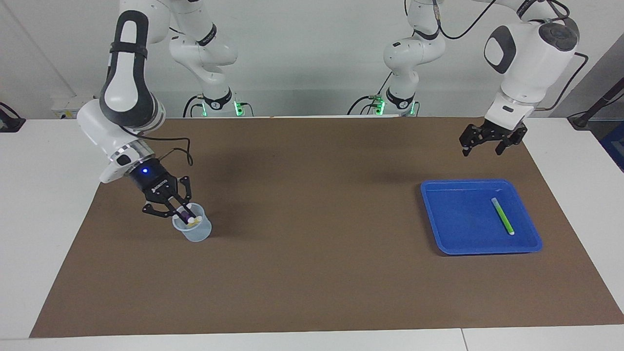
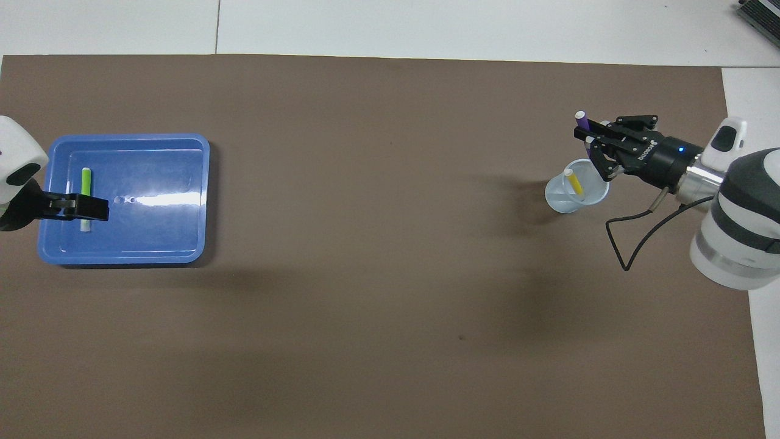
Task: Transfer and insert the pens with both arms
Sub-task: 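Drop the purple pen into the cup while the left gripper grasps green pen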
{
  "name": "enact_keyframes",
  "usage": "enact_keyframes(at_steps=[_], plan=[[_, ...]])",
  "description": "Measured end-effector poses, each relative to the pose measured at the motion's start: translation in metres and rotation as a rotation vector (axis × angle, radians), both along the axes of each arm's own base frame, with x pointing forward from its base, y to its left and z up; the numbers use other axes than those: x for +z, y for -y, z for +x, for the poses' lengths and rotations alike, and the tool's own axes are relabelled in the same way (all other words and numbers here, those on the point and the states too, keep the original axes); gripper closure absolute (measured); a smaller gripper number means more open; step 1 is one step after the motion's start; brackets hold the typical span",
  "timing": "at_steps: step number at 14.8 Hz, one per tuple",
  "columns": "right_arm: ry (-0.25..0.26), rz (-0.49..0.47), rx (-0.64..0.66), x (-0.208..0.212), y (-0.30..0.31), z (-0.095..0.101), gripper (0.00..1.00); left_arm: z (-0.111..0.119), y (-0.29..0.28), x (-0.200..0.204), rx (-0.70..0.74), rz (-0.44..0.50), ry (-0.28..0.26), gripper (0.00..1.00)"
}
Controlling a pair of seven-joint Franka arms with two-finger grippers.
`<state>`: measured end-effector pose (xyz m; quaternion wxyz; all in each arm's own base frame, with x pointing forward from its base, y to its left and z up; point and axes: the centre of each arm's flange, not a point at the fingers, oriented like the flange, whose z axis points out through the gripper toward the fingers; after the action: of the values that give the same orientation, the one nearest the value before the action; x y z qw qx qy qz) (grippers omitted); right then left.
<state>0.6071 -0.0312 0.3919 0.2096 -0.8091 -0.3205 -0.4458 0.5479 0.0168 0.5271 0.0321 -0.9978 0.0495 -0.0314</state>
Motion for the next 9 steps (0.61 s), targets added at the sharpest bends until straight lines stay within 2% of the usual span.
enact_keyframes(at_steps=[3, 6, 9], plan=[[0.024, -0.022, 0.015, -0.019, 0.008, 0.001, 0.82, 0.022, -0.039, -0.040, -0.006, 0.004, 0.026, 0.00], [0.036, -0.020, 0.015, -0.030, 0.020, -0.001, 0.82, 0.039, -0.059, -0.083, -0.038, 0.045, 0.015, 0.00], [0.036, -0.011, 0.009, -0.041, 0.019, -0.007, 0.82, 0.045, -0.085, -0.120, -0.039, 0.070, 0.010, 0.00]])
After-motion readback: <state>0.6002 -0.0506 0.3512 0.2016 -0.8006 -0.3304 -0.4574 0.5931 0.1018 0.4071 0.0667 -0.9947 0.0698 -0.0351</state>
